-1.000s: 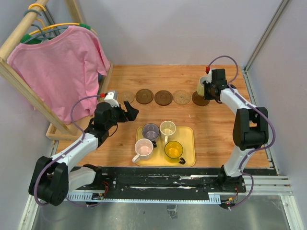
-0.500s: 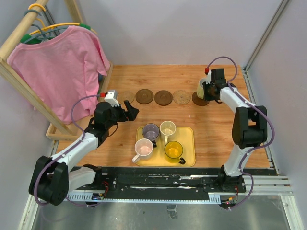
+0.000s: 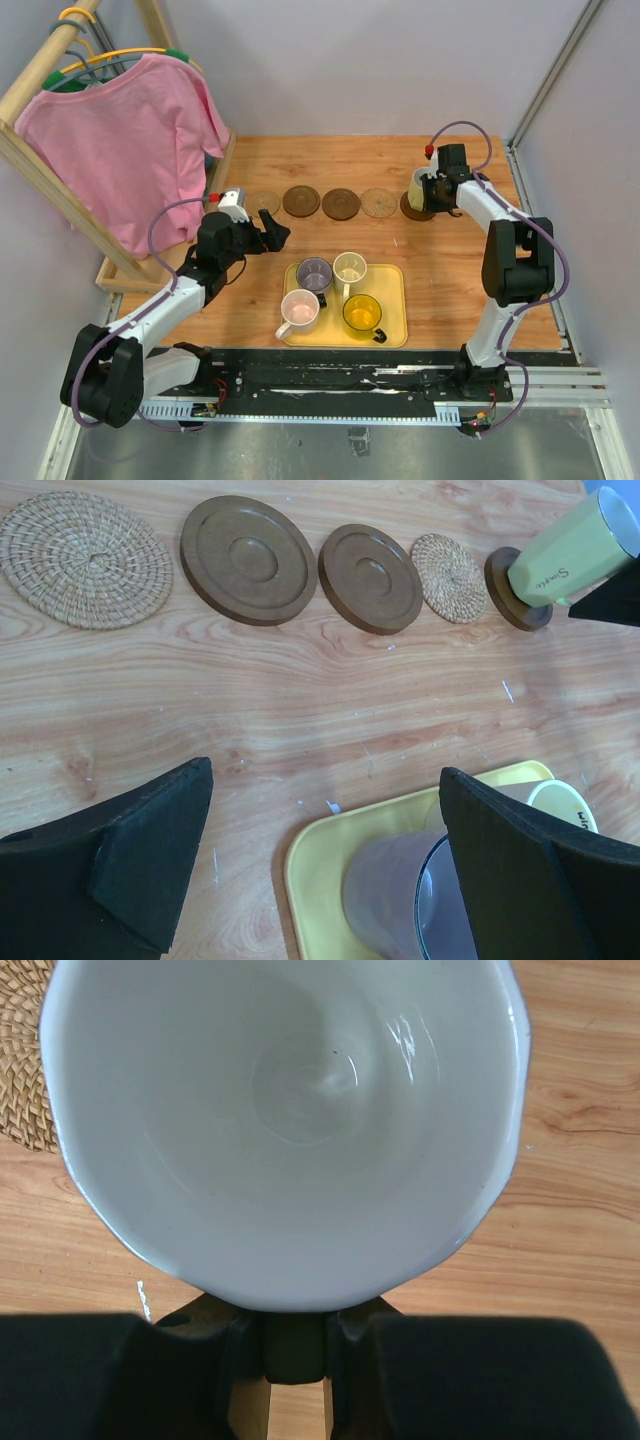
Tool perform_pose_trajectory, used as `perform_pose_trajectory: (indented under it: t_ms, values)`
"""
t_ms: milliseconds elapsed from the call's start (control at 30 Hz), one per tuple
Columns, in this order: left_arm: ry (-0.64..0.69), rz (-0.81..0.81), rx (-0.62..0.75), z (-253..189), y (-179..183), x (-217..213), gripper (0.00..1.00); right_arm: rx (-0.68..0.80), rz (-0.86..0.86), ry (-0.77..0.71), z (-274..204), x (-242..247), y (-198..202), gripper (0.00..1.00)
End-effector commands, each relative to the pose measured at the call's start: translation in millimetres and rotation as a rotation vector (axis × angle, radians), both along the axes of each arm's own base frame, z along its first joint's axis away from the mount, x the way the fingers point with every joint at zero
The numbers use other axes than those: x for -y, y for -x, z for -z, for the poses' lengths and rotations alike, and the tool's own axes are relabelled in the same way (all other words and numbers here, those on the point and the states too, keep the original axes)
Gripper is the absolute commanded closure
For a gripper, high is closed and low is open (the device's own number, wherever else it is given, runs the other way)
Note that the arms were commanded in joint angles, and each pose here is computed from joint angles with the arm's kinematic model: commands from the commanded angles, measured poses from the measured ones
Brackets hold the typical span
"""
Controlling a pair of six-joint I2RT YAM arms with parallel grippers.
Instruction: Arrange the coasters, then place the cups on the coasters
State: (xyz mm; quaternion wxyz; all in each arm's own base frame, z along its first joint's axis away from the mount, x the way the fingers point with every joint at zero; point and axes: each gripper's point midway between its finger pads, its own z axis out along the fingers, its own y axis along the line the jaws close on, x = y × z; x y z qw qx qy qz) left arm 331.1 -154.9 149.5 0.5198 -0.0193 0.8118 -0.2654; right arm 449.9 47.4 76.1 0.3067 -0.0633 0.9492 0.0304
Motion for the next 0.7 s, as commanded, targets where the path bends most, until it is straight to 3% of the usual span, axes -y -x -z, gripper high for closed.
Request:
perform_pose_trajectory:
  t_ms: [0, 300, 667]
  values:
    - [0.022, 0.008, 0.053, -20.6, -7.8, 5.6, 0.01, 0.102, 0.014, -0.013, -30.8, 3.3, -21.2, 0.99]
    - [0.023, 0.010, 0.053, -20.3, -6.6, 5.7, 0.01, 0.079, 0.031, 0.000, -25.1, 6.5, -17.4, 0.97]
    - [0.024, 0.012, 0.049, -19.0, -6.0, 5.9, 0.01, 0.079, 0.044, 0.003, -26.1, 7.9, -14.6, 0.59]
